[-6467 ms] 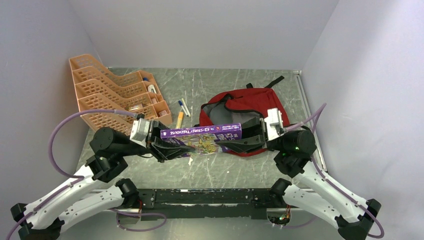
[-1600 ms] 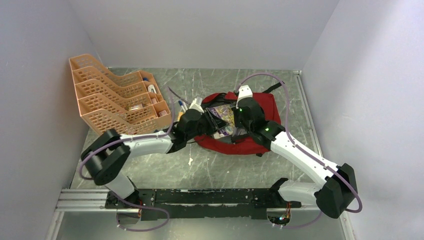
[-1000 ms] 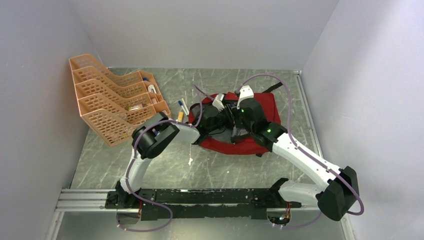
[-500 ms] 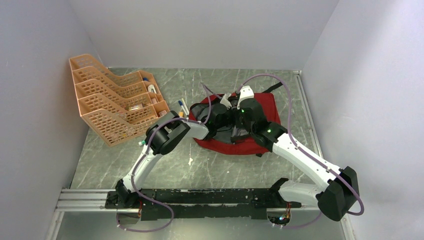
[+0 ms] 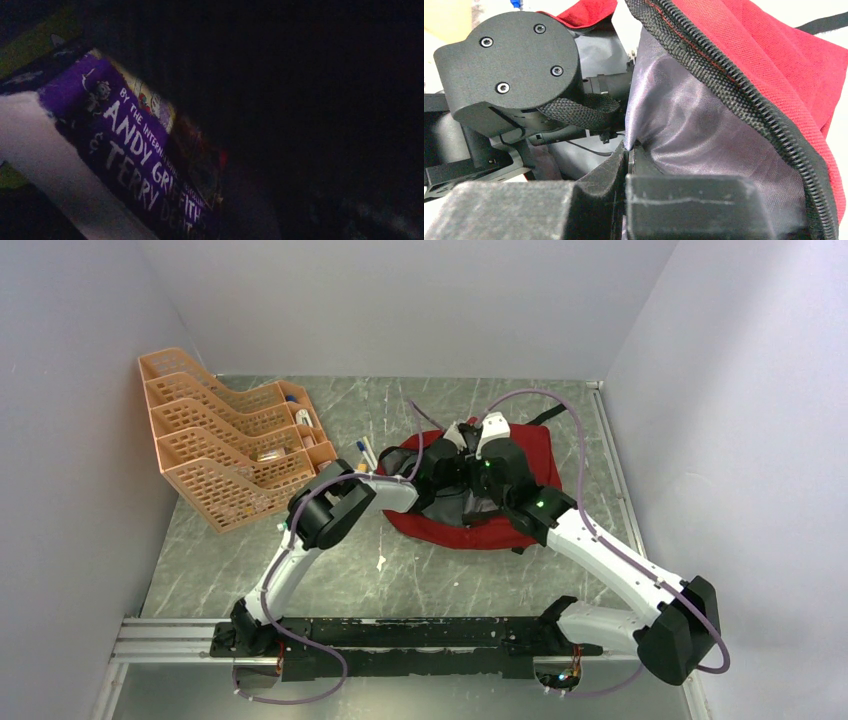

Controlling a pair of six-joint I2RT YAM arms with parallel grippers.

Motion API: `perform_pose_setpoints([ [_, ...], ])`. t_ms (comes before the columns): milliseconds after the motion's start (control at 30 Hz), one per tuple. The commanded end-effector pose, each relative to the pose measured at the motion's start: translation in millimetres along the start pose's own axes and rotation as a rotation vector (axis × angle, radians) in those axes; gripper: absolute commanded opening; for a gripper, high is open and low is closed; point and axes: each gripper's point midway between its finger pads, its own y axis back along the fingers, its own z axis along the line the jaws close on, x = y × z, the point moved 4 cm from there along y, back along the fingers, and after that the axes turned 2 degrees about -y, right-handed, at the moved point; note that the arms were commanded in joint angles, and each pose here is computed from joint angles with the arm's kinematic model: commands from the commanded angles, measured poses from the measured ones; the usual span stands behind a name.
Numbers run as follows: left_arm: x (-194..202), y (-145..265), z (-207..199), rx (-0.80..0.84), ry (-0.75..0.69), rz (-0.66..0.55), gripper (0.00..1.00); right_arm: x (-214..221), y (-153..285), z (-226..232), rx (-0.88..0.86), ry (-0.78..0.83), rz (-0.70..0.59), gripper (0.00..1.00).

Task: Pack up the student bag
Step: Place the book in the student bag.

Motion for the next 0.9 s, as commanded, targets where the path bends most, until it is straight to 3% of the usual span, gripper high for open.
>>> perform_pose_setpoints([
  [0,-8.3,13.1,-10.2,-0.001,-0.044,0.014,0.98,-10.0,3.6,3.6,-0.025,-0.026,-0.062,0.0],
  [867,-31.8,83.3,-5.4,-0.207,-0.204,0.049,0.98,-4.3,0.9,-4.1,0.011,0.01,-0.041,0.0],
])
